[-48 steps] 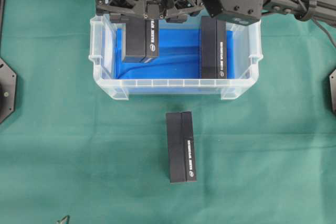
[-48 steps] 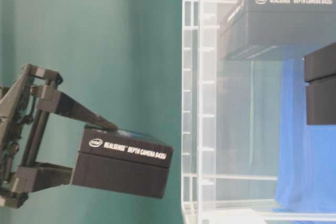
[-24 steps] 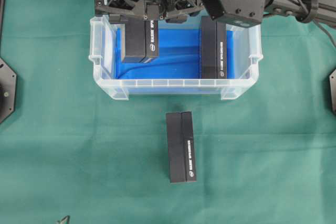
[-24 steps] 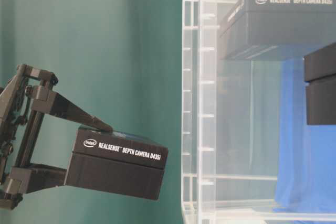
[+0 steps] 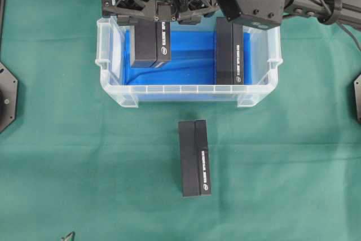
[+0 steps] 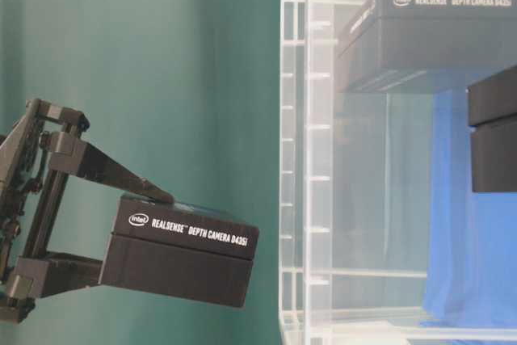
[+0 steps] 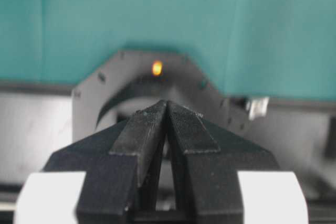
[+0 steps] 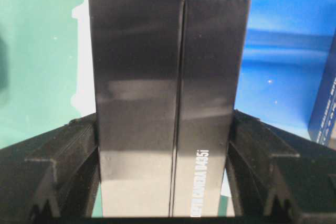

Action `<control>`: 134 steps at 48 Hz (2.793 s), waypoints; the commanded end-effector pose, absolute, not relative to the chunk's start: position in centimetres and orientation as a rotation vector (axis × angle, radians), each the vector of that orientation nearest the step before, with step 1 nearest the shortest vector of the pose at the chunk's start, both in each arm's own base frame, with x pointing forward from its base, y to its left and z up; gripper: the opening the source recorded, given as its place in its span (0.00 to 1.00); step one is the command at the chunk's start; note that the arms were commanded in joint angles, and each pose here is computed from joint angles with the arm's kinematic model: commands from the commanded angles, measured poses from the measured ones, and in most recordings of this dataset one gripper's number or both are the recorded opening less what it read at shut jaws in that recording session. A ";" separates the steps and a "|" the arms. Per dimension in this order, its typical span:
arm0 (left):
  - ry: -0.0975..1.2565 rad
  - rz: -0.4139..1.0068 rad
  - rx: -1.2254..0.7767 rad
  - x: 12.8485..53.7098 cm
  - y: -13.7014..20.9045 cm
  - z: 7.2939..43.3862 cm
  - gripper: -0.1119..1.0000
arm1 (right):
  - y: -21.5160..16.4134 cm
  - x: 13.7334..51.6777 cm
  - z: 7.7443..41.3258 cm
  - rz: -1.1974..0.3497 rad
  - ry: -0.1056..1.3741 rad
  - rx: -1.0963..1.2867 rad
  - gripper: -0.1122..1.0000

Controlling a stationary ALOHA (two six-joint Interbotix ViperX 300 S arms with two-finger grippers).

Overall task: Take the box out of the case with the right arm.
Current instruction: 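Lift the left black box upward out of the foam slot, then carry the box forward over the case wall toward the cloth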

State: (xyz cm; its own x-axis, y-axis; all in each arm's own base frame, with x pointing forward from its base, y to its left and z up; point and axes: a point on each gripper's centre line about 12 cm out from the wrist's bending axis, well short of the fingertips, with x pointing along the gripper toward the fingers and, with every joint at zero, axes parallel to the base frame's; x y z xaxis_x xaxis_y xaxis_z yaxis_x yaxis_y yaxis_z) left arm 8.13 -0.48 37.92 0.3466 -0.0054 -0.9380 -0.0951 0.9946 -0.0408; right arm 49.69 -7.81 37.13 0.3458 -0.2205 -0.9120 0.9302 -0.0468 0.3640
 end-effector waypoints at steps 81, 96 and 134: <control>1.457 0.098 -0.082 1.1 0.2 37.7 0.12 | -4.8 48.4 41.7 -0.982 0.674 1.307 0.71; 1.462 0.099 -0.082 1.0 0.2 37.4 0.12 | 0.0 48.7 41.9 -0.949 0.683 1.346 0.71; 1.460 0.098 -0.081 1.0 0.2 37.3 0.12 | 11.1 47.6 41.5 -0.903 0.695 1.411 0.71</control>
